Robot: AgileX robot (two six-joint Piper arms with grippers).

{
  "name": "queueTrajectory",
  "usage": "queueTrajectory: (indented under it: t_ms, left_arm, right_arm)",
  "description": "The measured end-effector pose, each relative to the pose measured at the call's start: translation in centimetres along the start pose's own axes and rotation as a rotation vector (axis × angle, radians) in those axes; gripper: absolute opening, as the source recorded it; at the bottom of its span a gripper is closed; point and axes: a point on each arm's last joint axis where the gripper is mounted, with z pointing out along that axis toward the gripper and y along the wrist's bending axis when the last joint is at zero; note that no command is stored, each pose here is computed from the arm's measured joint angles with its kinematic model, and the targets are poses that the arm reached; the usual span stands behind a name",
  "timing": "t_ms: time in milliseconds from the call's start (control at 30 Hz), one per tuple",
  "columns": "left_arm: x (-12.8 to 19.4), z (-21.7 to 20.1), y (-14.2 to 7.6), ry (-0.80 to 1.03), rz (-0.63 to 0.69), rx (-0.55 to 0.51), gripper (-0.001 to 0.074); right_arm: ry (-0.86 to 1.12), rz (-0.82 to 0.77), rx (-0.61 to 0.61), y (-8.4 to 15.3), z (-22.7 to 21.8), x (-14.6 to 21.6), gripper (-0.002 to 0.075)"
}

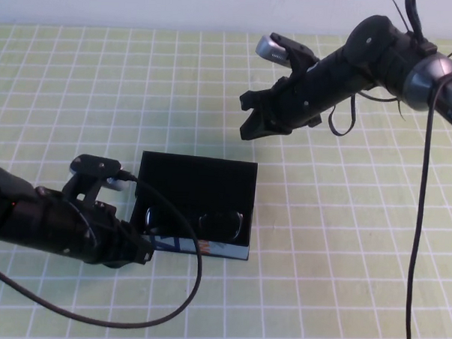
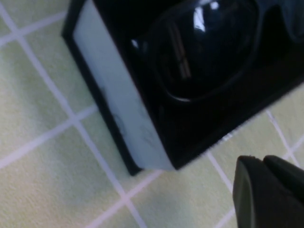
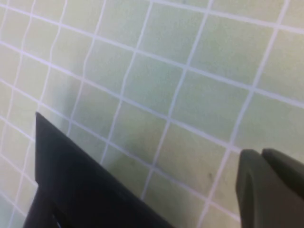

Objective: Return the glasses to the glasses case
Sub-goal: Close the glasses case

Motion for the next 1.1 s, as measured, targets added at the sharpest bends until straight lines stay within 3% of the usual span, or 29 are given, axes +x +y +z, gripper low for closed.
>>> queueTrajectory:
  t_ms: [733, 1100]
  left_arm:
    - [-0.2, 1.6, 1.2, -0.033, -0.097, -0.026, -0.0003]
    - [-0.2, 1.6, 1.2, -0.035, -0.095, -0.025, -0.0003]
  right_arm:
    - [0.184, 0.07, -0.162, -0.8, 3.1, 1.0, -0.0018]
    - [0.201, 0.067, -0.239, 2.0, 4.3, 1.6, -0.0018]
